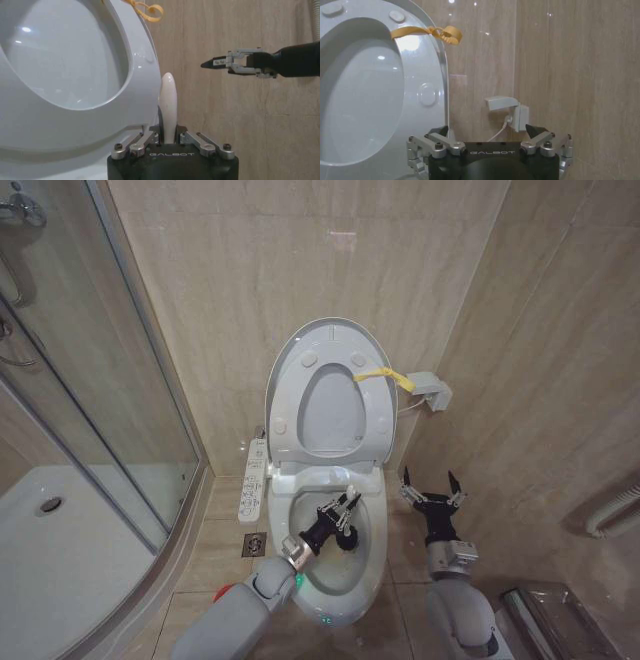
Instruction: Open the toilet lid, clean the toilet bowl with a toilet brush, close the toilet lid, and flush.
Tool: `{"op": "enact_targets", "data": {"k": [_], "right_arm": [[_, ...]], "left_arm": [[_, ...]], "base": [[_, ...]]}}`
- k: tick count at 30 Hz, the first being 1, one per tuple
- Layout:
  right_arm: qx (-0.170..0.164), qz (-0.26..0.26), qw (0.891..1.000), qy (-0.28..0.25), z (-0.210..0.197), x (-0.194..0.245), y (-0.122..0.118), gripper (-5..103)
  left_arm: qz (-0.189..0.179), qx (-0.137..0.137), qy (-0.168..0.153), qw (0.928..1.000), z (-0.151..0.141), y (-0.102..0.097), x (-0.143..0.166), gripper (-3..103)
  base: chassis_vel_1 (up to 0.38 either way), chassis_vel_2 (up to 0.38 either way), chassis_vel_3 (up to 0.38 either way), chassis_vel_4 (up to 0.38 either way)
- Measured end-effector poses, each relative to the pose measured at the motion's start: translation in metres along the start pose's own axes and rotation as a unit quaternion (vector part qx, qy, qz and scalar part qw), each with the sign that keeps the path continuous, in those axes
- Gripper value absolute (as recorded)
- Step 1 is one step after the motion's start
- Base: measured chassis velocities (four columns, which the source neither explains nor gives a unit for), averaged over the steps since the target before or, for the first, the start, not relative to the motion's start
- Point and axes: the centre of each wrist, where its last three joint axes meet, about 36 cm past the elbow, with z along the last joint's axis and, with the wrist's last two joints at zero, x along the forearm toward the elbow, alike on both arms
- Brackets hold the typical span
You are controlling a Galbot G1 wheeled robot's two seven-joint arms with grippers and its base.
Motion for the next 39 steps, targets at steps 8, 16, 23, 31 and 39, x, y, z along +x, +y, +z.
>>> {"op": "enact_targets", "data": {"k": [8, 16, 23, 31, 39], "right_arm": [[0.000, 0.000, 1.000, 0.000, 0.000, 0.000, 0.000, 100], [0.000, 0.000, 1.000, 0.000, 0.000, 0.000, 0.000, 100], [0.000, 0.000, 1.000, 0.000, 0.000, 0.000, 0.000, 100], [0.000, 0.000, 1.000, 0.000, 0.000, 0.000, 0.000, 100], [0.000, 0.000, 1.000, 0.000, 0.000, 0.000, 0.000, 100]], "left_arm": [[0.006, 0.003, 0.004, 1.0000, 0.014, -0.006, -0.010, 19], [0.011, -0.003, 0.021, 0.9997, 0.029, -0.004, -0.007, 19], [0.013, -0.010, 0.009, 0.9998, 0.023, -0.001, -0.026, 19], [0.014, -0.001, 0.001, 0.9999, 0.022, -0.009, -0.042, 19], [0.004, -0.012, 0.037, 0.9992, 0.046, 0.006, -0.020, 19]], "base": [[0.000, 0.000, 0.000, 0.000], [0.000, 0.000, 0.000, 0.000], [0.000, 0.000, 0.000, 0.000], [0.000, 0.000, 0.000, 0.000], [0.000, 0.000, 0.000, 0.000]]}}
